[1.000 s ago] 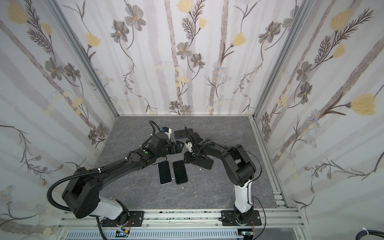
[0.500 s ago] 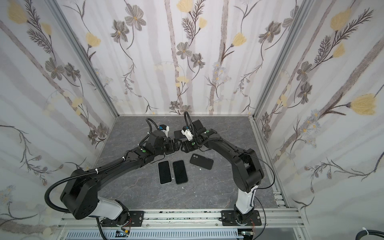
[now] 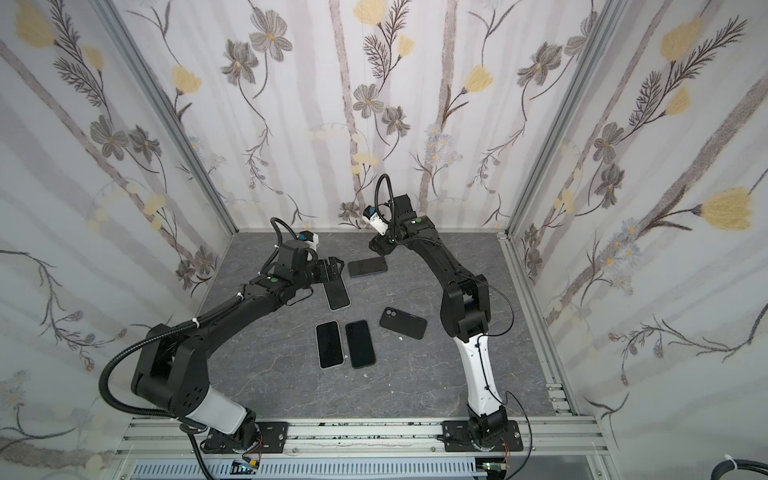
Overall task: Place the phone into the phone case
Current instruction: 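Lower the left gripper onto the blue-edged phone and grasp it while the right gripper withdraws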
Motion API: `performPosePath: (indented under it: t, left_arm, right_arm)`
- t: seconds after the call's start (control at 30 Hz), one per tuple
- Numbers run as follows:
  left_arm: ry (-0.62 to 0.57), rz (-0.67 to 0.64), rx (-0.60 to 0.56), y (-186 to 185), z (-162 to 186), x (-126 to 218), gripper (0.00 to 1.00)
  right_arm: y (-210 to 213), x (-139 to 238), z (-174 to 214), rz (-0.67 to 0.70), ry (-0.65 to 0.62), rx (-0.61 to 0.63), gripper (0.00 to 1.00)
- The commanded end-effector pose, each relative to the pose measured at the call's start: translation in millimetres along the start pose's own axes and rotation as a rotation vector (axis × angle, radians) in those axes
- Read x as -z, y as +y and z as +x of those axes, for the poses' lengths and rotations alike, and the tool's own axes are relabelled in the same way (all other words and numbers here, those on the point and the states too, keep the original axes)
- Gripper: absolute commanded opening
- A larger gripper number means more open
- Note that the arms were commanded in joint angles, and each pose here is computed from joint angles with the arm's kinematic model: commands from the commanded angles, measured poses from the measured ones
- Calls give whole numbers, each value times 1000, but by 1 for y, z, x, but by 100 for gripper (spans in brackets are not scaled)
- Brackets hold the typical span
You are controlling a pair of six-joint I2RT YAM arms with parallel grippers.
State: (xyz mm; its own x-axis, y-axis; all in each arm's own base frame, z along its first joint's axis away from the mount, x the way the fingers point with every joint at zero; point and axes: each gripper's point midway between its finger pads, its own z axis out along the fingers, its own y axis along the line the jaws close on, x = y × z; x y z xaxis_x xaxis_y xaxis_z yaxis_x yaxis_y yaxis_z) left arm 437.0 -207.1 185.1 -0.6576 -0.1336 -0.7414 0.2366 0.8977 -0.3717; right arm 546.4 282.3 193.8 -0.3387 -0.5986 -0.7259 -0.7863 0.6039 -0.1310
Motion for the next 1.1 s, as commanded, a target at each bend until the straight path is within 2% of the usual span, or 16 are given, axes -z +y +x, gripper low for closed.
performPosePath:
  t: [0.0,0.07,0.13,0.23,0.3,0.43,0.6,0.83,1.07]
  left_arm:
    - [92,63,-274,-13,0,-20,93]
    - [138,57,-424,-8,-3,-39,96]
    - [179,119,-533,-10,-1,-57,99]
    - [222,230,-674,-13,-2,-80,99]
    - [236,260,-718,-10,-10,-95,98]
    - [326,312,-738,-2,-10,-126,94]
    - [403,332,-774,5,12,-154,96]
    - [384,341,-800,1,24,-171,98]
    - [410,339,-841,0,47,-190,98]
  right_arm:
    - [-8,8,4,-34,-2,-127,73]
    - [-13,11,11,-59,-2,-252,71]
    - [-13,10,22,-80,9,-354,70]
    - [0,7,39,-111,42,-434,67]
    - [10,9,50,-122,54,-476,66]
    - [29,21,58,-138,-2,-522,65]
    - [40,44,59,-136,-42,-523,65]
    - [42,60,58,-114,-31,-491,65]
    - [44,56,68,-114,4,-481,65]
